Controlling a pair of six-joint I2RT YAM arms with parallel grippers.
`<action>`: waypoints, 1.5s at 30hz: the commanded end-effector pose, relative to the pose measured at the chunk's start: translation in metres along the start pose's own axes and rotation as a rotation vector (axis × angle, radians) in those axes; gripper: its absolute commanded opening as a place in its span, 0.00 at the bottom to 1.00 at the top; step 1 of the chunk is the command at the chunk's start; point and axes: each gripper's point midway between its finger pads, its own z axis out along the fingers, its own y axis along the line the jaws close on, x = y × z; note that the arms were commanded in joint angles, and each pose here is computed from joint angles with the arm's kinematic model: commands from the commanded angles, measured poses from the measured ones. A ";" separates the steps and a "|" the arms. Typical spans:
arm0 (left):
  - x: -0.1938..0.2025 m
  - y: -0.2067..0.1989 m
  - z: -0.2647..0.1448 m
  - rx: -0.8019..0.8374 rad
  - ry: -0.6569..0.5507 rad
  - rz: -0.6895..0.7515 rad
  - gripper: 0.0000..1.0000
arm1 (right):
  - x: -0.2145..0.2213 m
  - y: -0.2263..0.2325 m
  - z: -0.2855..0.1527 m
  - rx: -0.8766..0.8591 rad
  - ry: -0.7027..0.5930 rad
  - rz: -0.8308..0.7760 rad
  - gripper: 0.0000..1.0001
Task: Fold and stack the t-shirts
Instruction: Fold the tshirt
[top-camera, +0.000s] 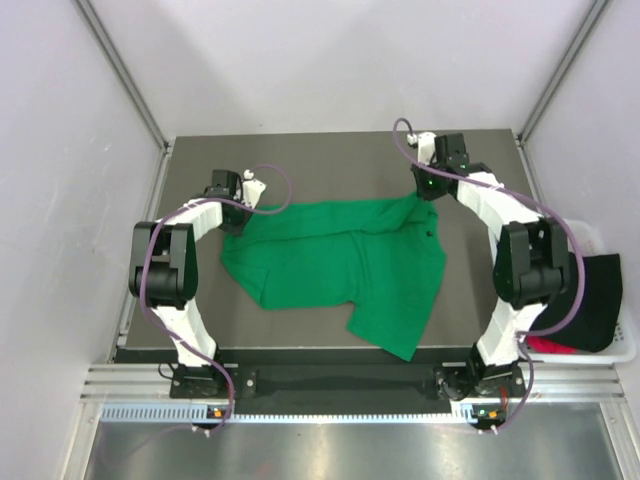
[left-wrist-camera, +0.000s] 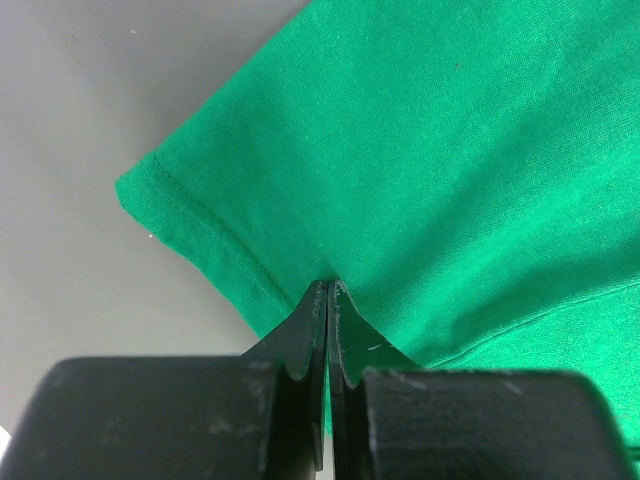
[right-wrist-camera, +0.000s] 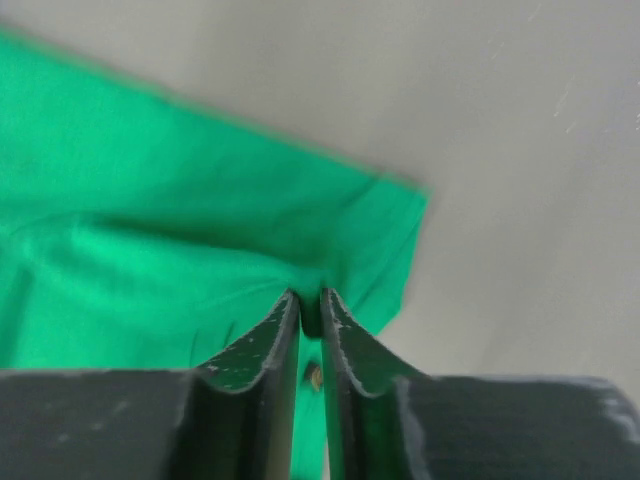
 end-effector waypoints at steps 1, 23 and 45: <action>0.006 0.001 -0.003 -0.016 0.014 -0.007 0.00 | -0.043 -0.019 -0.003 0.077 -0.095 0.037 0.20; 0.008 0.000 -0.016 -0.030 -0.008 -0.004 0.00 | 0.047 0.065 0.012 -0.362 0.125 -0.003 0.22; 0.016 0.001 -0.011 -0.047 0.020 -0.003 0.00 | 0.047 0.097 0.030 -0.528 0.147 0.025 0.30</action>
